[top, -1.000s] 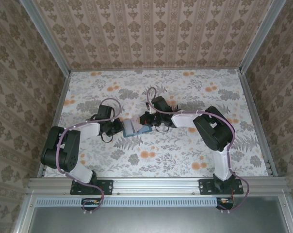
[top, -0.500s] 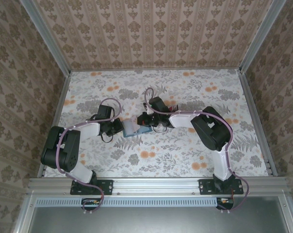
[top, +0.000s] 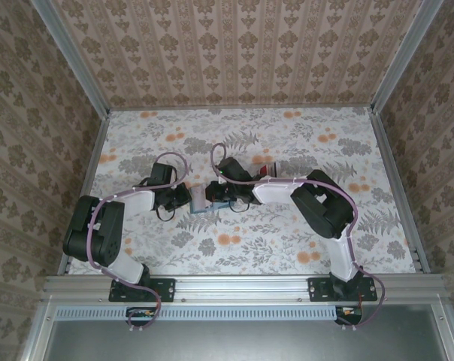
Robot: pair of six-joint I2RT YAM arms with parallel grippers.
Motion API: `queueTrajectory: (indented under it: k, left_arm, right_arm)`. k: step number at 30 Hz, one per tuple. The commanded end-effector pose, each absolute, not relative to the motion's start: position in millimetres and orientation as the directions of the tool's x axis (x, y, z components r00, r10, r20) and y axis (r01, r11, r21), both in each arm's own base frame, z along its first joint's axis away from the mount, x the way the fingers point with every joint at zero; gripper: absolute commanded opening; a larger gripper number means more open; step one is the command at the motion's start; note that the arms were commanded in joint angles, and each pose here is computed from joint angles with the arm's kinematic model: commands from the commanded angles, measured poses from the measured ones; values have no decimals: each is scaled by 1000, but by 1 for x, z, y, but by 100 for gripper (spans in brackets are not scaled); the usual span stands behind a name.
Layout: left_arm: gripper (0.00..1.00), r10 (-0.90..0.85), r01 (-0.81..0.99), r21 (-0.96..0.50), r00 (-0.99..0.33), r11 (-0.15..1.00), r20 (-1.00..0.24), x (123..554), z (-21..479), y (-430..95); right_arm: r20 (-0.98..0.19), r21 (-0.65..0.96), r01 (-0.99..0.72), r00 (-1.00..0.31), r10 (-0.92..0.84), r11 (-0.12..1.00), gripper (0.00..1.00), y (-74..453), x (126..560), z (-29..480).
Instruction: Put the credit cards into the card holder
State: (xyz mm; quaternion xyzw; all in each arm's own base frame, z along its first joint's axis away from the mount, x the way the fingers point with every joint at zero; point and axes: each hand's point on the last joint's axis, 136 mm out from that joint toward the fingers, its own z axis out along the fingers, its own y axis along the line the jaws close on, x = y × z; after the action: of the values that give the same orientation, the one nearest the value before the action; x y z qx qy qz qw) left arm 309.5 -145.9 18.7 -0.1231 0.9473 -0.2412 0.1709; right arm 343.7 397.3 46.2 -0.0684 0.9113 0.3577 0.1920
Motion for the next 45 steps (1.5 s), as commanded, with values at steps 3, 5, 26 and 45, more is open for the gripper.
queueTrajectory:
  k: [3,5,26,45]
  left_arm:
    - [10,-307,-171,-470,-923,866,-230,297,1,-140]
    - [9,-310,-174,-470,-923,865,-229,296,1,-139]
    - [8,-322,-179,-490,-919,853,-227,292,0,-141]
    - [17,-242,-76,-410,-897,909,-369,337,66,-134]
  right_arm:
    - [-378,562,-194,-925,40,804,9,383,336,21]
    - [-389,569,-165,-917,87,806,7,379,340,19]
    - [-431,596,-152,-889,155,788,13,397,322,24]
    - [-541,422,-376,-835,-104,825,48,362,303,85]
